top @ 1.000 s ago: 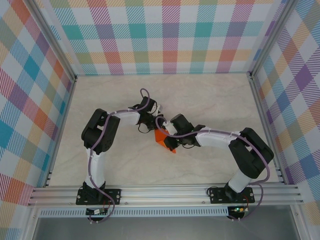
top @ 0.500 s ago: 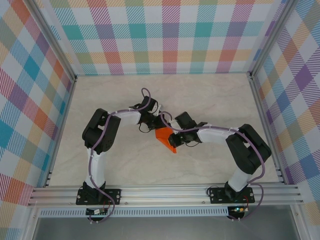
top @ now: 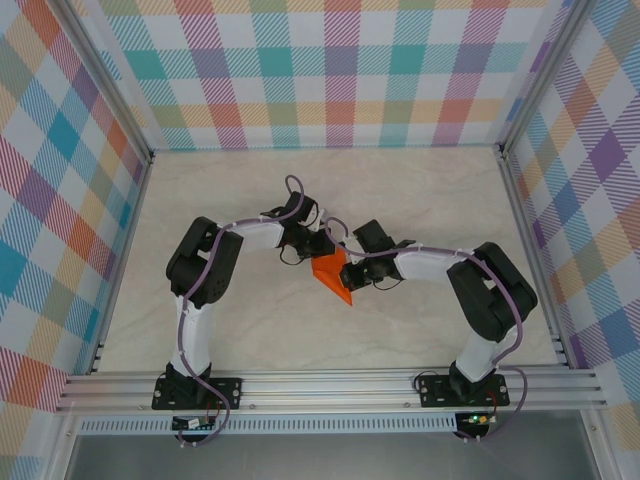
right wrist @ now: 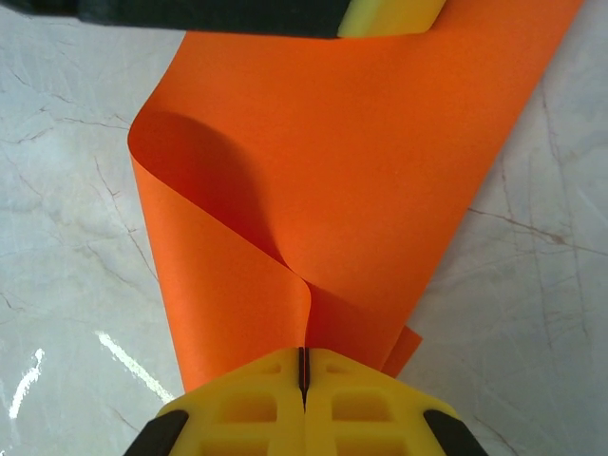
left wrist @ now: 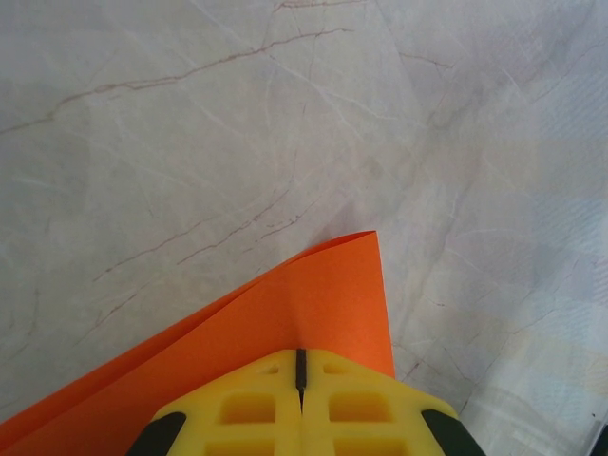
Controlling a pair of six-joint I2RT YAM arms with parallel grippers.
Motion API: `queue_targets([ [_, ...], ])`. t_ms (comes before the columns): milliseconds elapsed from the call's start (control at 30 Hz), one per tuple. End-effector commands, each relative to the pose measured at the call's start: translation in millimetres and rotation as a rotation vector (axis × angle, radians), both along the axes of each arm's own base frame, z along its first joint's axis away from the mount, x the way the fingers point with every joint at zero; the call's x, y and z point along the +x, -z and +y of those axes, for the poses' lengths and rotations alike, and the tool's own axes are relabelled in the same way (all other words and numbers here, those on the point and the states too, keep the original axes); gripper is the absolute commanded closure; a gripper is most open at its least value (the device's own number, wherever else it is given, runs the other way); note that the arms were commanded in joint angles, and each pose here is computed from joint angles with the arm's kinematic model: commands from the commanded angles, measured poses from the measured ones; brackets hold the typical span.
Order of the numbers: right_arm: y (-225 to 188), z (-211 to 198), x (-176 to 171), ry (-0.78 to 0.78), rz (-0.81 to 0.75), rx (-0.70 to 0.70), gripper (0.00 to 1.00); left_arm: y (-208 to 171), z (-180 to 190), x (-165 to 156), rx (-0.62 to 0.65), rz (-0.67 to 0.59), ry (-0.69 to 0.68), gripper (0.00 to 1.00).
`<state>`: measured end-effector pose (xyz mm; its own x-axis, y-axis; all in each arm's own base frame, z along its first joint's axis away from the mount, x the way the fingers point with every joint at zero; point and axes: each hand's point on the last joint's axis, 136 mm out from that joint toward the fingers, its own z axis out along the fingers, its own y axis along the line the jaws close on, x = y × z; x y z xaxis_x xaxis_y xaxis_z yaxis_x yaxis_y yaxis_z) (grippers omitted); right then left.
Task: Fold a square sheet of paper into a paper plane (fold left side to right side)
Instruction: Third fold the triangle at the center of the table.
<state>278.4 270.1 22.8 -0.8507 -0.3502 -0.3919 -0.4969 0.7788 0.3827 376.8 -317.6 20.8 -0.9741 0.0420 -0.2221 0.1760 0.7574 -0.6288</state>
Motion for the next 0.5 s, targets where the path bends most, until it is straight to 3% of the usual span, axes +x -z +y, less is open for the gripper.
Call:
queue_targets([
  [0,-3.1,5.7,3.1,-0.007,0.020,0.023,1.00,52.2,17.2,-26.1,0.155,0.103,0.007,0.96],
  [467,5.4,0.1,2.0,0.000,0.029,-0.015,1.00,53.7,16.8,-26.8,0.159,0.102,0.009,0.97],
])
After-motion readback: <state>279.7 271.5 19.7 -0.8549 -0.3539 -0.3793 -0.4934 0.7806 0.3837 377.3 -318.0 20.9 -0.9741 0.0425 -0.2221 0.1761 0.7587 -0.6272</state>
